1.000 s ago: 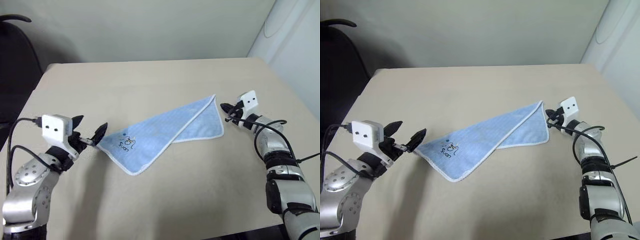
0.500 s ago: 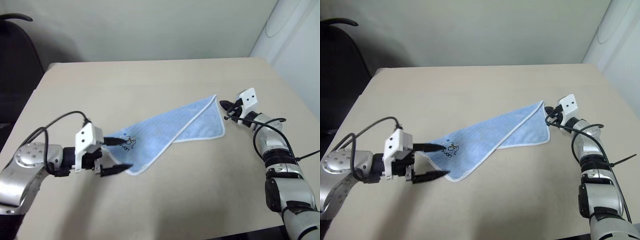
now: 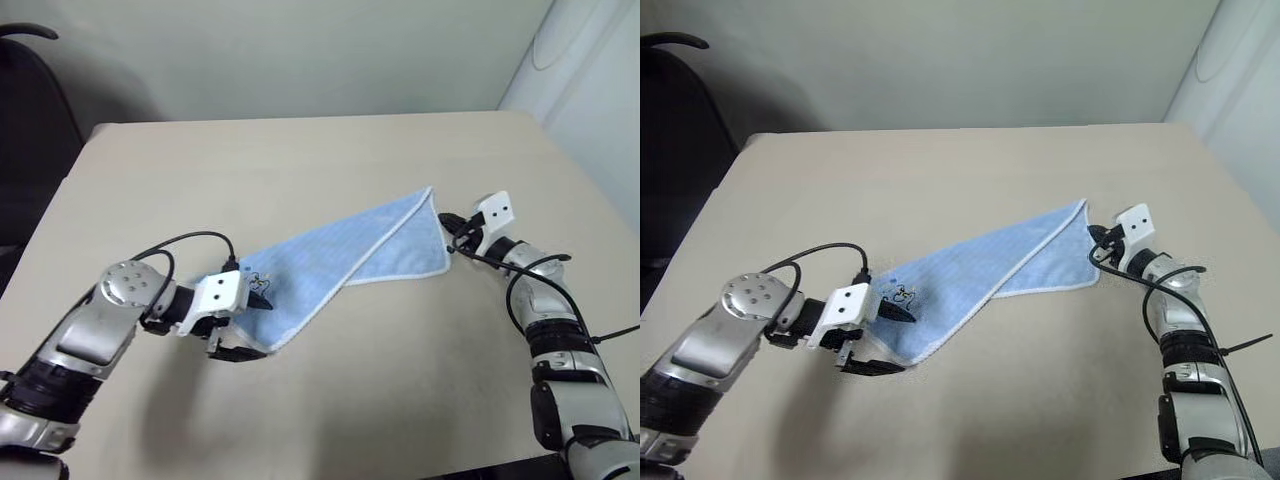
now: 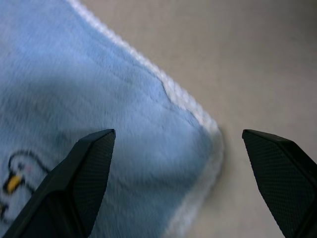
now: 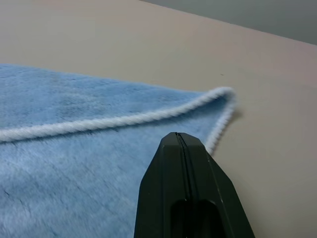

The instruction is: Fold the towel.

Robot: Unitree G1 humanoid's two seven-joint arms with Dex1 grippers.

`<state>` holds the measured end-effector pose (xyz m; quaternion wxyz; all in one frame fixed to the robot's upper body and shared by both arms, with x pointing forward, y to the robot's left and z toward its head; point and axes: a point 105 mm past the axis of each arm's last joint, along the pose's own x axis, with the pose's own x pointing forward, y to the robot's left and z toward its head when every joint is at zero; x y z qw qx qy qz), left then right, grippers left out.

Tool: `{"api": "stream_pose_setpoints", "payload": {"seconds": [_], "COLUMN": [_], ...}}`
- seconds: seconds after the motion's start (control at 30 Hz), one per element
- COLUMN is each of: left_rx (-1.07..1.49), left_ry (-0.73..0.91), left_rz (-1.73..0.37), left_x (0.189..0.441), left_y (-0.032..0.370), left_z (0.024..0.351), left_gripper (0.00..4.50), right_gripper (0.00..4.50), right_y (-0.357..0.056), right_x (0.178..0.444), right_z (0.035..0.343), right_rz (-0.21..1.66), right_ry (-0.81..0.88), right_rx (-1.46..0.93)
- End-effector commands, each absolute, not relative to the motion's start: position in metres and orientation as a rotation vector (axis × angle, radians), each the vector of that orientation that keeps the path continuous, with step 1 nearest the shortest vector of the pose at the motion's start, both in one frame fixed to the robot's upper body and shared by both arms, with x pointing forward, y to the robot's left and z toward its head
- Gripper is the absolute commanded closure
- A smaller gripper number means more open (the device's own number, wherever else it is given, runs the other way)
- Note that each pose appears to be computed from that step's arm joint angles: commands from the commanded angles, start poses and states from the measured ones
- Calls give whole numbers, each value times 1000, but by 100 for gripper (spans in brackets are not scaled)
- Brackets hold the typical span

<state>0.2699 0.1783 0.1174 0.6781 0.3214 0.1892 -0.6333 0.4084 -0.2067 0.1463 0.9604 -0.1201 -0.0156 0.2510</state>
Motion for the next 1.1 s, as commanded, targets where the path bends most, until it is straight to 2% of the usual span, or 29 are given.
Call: {"api": "stream_pose_setpoints", "payload": {"seconds": [0.03, 0.13, 0.23, 0.6, 0.87, 1.0, 1.1], "left_rx": [801, 852, 860, 804, 672, 639, 624], "left_ry": [404, 429, 433, 368, 294, 258, 235], "left_rz": [-1441, -1442, -1456, -1403, -1307, -1265, -1240], "left_x": [270, 271, 267, 269, 276, 281, 285], "left_y": [172, 174, 174, 175, 175, 176, 176], "left_z": [117, 108, 105, 114, 132, 139, 144], "left_gripper": [5, 5, 61, 445, 449, 449, 450], "right_gripper": [450, 450, 450, 450, 450, 450, 397], "right_y": [-212, -207, -206, -195, -182, -167, -165], "right_x": [407, 405, 405, 407, 412, 425, 441], "right_z": [168, 169, 169, 174, 181, 181, 178], "right_rz": [481, 494, 498, 543, 601, 638, 622], "right_ry": [-101, -105, -103, -105, -113, -84, -32], "right_rx": [-239, -232, -232, -232, -264, -346, -432]}}
